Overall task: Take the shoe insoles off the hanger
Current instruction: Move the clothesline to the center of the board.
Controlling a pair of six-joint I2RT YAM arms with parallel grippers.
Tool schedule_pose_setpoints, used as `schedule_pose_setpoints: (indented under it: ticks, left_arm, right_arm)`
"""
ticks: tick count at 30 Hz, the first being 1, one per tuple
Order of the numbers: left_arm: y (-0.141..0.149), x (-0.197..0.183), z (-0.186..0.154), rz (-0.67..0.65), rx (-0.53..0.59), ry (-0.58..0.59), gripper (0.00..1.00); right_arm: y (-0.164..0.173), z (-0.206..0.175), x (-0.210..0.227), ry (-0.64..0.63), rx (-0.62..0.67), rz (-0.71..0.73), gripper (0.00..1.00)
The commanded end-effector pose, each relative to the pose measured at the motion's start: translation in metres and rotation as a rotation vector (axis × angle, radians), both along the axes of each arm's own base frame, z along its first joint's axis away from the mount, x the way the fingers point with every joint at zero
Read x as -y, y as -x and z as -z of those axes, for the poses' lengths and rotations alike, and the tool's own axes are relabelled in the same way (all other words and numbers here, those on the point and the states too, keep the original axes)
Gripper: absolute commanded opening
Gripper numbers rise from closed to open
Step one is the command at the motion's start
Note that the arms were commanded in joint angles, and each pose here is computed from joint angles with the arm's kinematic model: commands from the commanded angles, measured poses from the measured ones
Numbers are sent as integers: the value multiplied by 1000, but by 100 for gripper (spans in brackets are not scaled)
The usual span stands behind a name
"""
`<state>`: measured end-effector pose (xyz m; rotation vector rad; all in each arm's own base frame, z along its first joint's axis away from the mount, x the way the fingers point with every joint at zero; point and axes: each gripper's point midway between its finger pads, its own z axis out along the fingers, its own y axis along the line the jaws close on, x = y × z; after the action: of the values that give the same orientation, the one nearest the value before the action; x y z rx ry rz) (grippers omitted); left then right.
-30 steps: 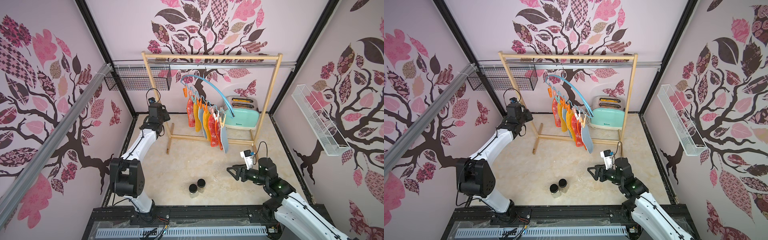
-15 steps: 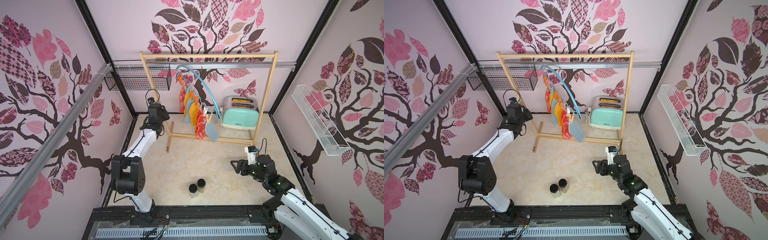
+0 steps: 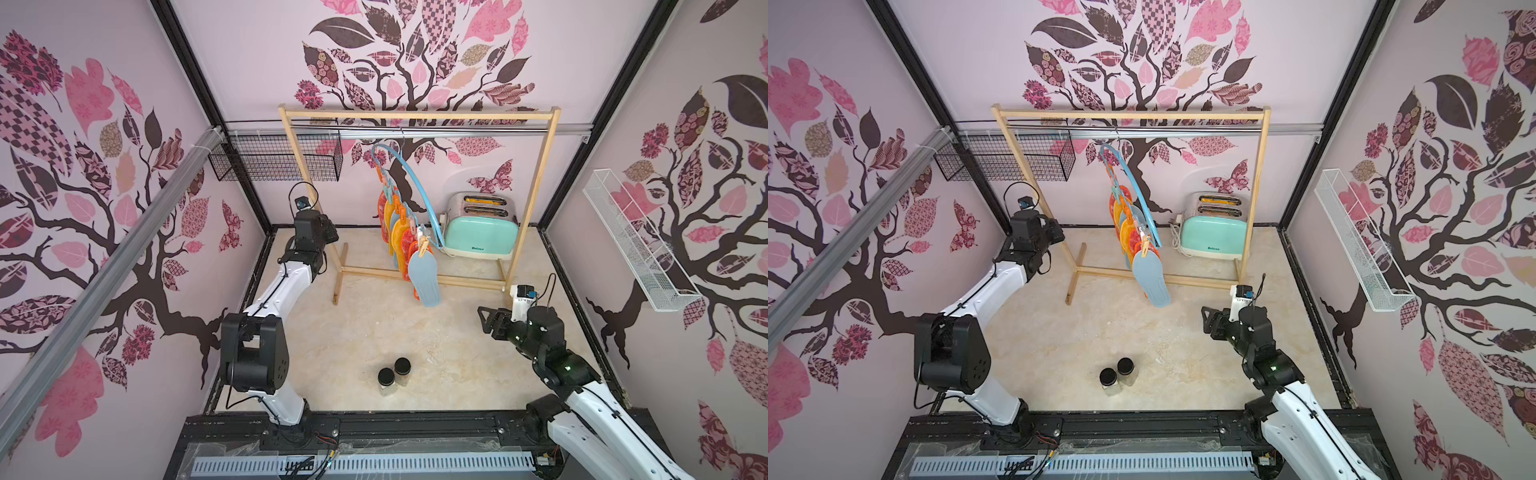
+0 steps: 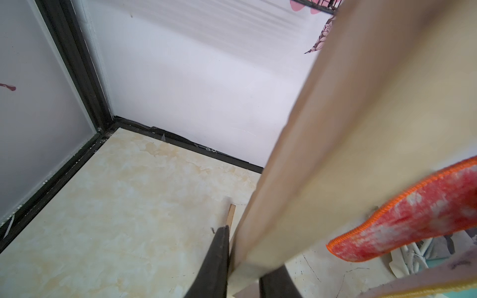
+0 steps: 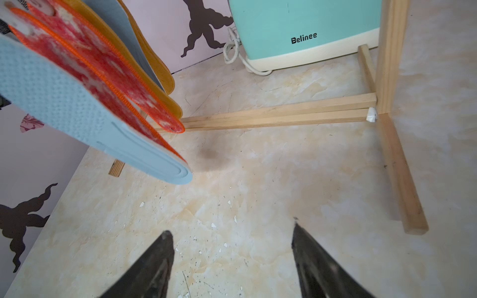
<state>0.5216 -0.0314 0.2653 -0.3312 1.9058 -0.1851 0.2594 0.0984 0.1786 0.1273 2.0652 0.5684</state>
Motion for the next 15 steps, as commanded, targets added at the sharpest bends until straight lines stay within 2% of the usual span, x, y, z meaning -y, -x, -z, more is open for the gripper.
schedule_pose_setpoints:
  ticks: [1, 8, 15]
  left_arm:
    - [20, 6, 40, 16, -159, 74, 7]
    - [31, 20, 42, 88, -196, 100, 17]
    - [41, 26, 44, 128, -243, 103, 35]
  right_arm:
    - [-2, -9, -1, -11, 10, -2, 75]
    - [-3, -7, -3, -16, 11, -10, 75]
    - [-4, -1, -10, -36, -3, -41, 75]
